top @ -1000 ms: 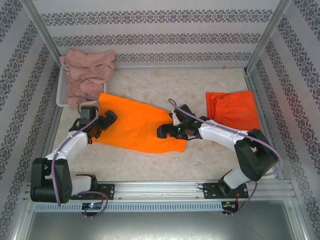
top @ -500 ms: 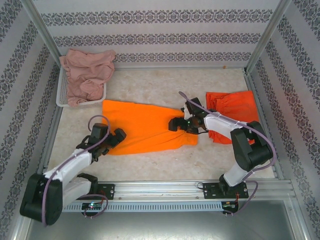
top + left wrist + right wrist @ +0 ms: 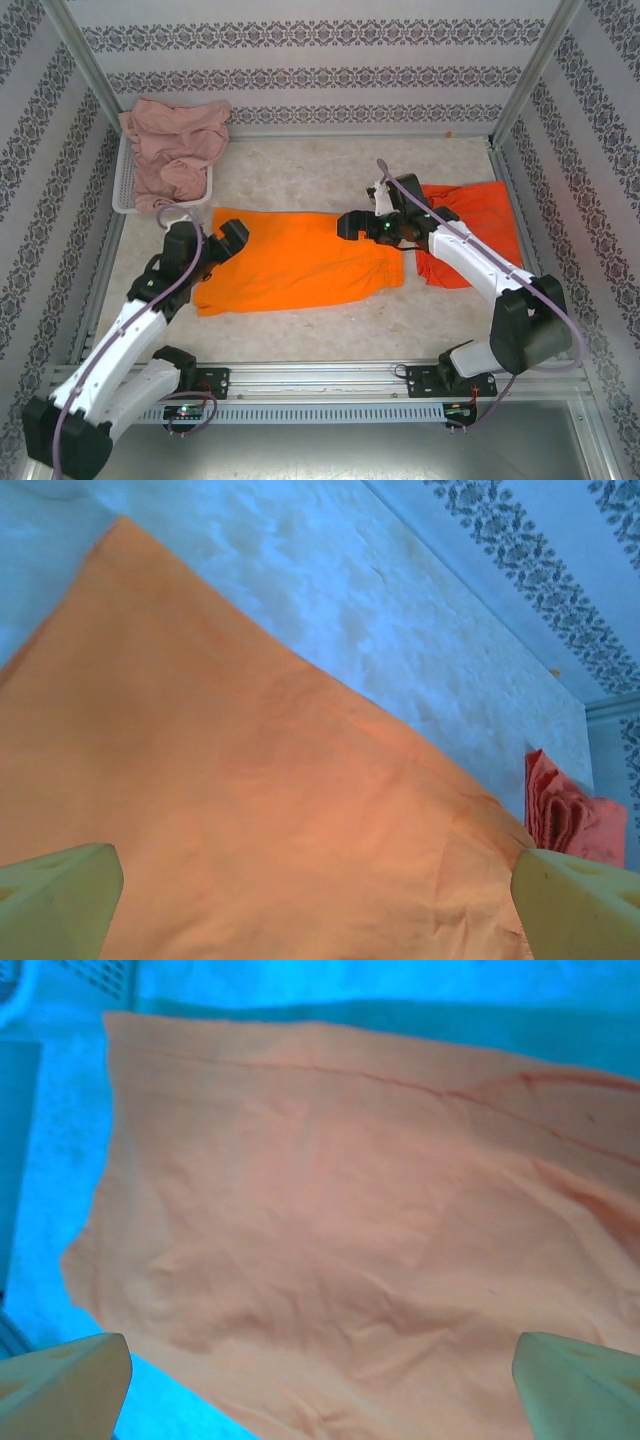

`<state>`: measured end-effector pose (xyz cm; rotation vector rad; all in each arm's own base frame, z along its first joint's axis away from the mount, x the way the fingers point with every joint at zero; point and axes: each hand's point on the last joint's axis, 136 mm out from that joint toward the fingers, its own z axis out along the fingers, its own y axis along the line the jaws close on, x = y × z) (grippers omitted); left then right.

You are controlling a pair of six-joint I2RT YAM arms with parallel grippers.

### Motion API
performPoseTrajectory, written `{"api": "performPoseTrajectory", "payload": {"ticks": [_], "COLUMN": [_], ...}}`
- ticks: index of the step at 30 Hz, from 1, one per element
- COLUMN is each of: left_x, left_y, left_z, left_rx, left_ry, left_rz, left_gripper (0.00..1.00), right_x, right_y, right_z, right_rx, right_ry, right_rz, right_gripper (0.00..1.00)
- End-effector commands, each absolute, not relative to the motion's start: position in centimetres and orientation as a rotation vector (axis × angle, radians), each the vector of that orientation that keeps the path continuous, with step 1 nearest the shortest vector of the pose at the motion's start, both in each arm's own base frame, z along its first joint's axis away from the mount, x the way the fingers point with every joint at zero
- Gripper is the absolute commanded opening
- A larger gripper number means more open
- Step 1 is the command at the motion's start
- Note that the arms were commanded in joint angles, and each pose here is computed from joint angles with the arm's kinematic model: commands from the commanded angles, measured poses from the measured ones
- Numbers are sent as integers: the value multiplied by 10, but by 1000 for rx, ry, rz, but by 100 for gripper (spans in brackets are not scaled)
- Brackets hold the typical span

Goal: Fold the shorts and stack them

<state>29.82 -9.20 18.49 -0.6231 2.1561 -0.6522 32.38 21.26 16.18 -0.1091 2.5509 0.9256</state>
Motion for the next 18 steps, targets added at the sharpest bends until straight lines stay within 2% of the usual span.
{"api": "performPoseTrajectory", "payload": {"ticks": [1,7,18], "left_x": [321,322,266], "left_y": [-120,-123,-79], "left_z": [172,112,34], "left_rx": [-529,-619,-726], "left_ry": [2184,2270,2369], "left_rz": [-770,-764,-517], "left_gripper": [100,100,100], "right_x": [331,354,395], "right_y": [213,194,176], "right_z": [166,136,73], "right_rx": [-41,95,278], "right_ry": [2550,2607,2716], "right_rz": [1001,1002,1010], "right_gripper": [98,98,98]}}
